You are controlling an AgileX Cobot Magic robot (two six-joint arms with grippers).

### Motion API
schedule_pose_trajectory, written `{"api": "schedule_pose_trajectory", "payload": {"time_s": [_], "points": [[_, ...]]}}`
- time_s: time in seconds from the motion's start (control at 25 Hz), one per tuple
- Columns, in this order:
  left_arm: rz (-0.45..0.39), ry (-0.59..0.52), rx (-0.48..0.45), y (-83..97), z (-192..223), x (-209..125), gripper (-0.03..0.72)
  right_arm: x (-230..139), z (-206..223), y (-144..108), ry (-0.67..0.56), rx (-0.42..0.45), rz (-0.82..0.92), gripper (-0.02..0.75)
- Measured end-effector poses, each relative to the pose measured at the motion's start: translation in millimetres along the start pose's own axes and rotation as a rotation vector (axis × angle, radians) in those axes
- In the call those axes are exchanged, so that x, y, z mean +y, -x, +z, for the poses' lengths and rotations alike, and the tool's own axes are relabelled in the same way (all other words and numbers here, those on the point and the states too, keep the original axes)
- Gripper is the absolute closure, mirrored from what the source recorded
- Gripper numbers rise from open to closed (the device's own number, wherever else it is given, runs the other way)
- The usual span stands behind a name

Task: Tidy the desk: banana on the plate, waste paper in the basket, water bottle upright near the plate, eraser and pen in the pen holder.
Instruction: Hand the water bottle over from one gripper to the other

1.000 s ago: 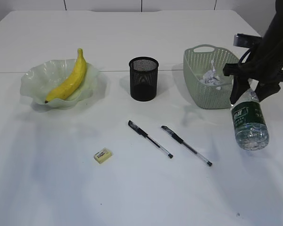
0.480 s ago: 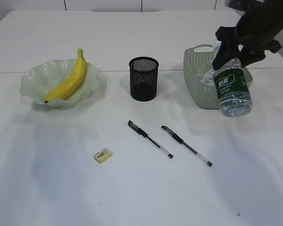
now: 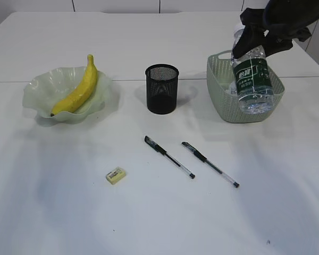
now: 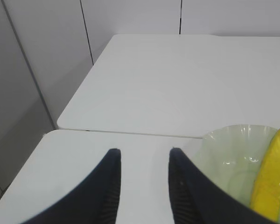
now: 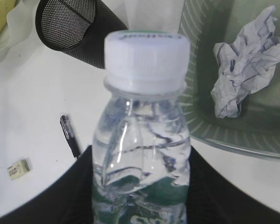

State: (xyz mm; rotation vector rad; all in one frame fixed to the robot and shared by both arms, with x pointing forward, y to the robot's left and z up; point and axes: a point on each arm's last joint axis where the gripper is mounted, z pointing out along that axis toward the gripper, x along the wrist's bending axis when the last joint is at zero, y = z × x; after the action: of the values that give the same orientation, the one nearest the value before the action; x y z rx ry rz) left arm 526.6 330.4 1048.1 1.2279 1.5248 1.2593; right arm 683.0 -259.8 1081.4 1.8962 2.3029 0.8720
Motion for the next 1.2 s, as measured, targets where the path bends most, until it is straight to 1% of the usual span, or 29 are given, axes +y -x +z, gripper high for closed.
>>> {"api": "schedule_pose_trajectory", "payload": {"time_s": [0.56, 0.72, 0.84, 0.96, 1.04, 1.2], "points": [[0.000, 0.009, 0.004, -0.3, 0, 1, 0.452, 0, 0, -1, -0.003, 0.011, 0.000, 0.378], [0.000, 0.034, 0.013, -1.2, 0, 3, 0.452, 1, 0, -4, 0.006, 0.043, 0.015, 0.378], [-0.011, 0.029, 0.017, -1.6, 0, 3, 0.452, 2, 3, -5, 0.015, 0.072, 0.031, 0.378], [-0.029, -0.028, 0.002, -0.1, 0, -3, 0.452, 4, 7, -6, 0.033, 0.101, 0.038, 0.378], [-0.030, -0.094, -0.026, 2.5, 0, -9, 0.452, 5, 9, -6, 0.044, 0.119, 0.008, 0.378], [0.014, -0.176, -0.076, 6.7, -2, -16, 0.452, 8, 8, -12, 0.085, 0.180, -0.100, 0.378]]}}
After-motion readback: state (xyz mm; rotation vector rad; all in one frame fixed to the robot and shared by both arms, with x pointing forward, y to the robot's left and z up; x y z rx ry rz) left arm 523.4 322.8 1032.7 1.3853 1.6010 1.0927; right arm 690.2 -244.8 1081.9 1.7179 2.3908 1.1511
